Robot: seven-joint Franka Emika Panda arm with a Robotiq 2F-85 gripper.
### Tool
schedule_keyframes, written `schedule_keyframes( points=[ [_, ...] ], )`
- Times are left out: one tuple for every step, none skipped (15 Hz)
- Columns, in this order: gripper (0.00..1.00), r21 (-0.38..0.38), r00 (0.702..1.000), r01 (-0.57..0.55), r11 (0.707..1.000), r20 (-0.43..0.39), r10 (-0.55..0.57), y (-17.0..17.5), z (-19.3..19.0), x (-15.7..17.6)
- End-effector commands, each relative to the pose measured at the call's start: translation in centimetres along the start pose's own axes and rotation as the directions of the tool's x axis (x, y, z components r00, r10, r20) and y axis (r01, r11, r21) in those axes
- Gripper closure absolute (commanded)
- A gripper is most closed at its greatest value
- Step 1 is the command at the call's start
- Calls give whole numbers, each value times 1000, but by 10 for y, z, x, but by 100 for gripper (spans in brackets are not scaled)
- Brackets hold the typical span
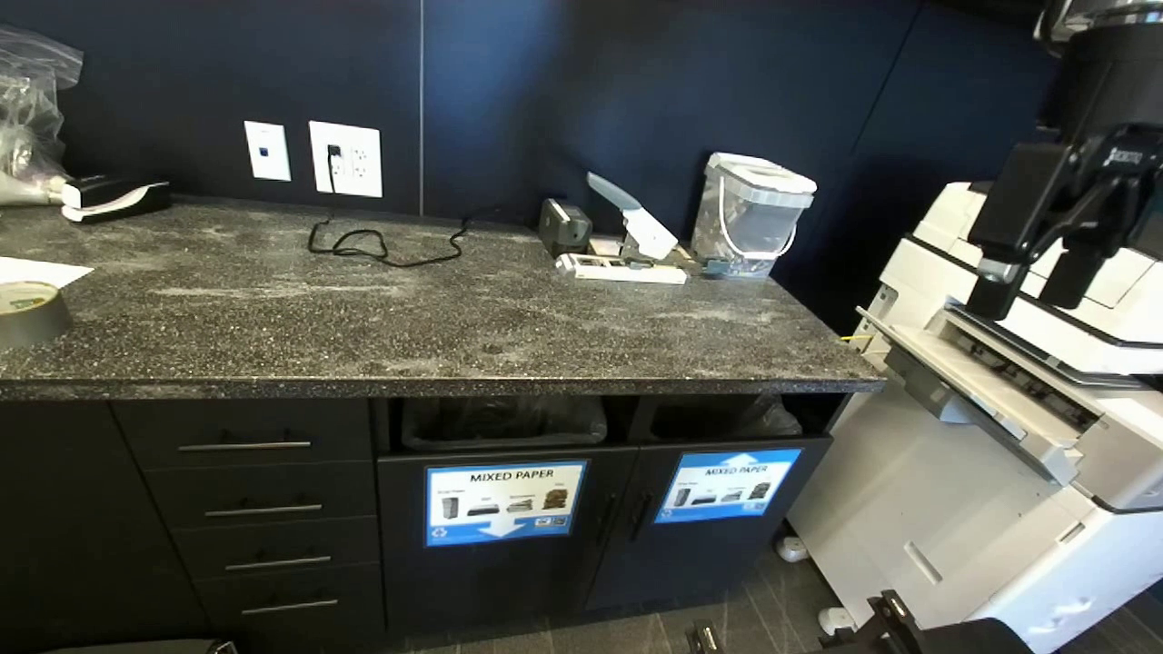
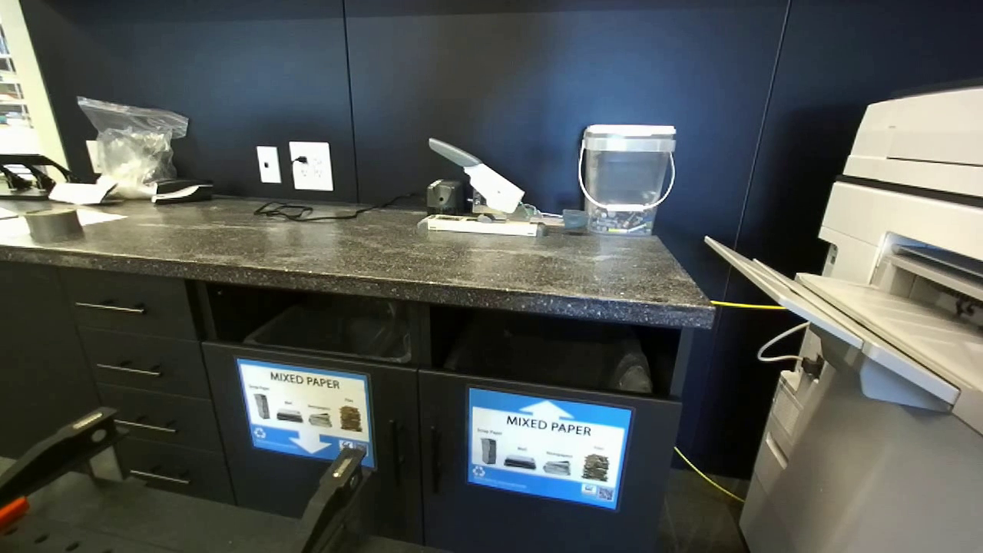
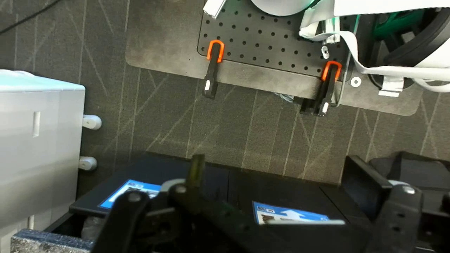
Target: Put the papers on the counter into the recycle bin
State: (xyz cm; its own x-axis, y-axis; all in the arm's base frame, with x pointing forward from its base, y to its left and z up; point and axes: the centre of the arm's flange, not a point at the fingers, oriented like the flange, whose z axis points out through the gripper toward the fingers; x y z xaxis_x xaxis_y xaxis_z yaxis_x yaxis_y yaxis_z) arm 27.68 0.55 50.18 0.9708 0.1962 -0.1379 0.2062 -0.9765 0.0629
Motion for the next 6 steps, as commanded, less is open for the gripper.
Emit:
schedule_keyframes(
  points=[
    [0, 1, 999, -36, 999, -6, 36, -4, 2, -22],
    [0, -7, 1000, -19, 1000, 13, 19, -3, 4, -2],
    [0, -11, 1000, -18, 1000, 19, 19, -3, 5, -2],
    [0, -11, 1000, -15, 1000, 21, 15, -4, 6, -1],
    [0, -10, 1000, -12, 1000, 23, 12, -4, 7, 0],
    [0, -8, 1000, -10, 1000, 25, 10, -4, 8, 1]
  ],
)
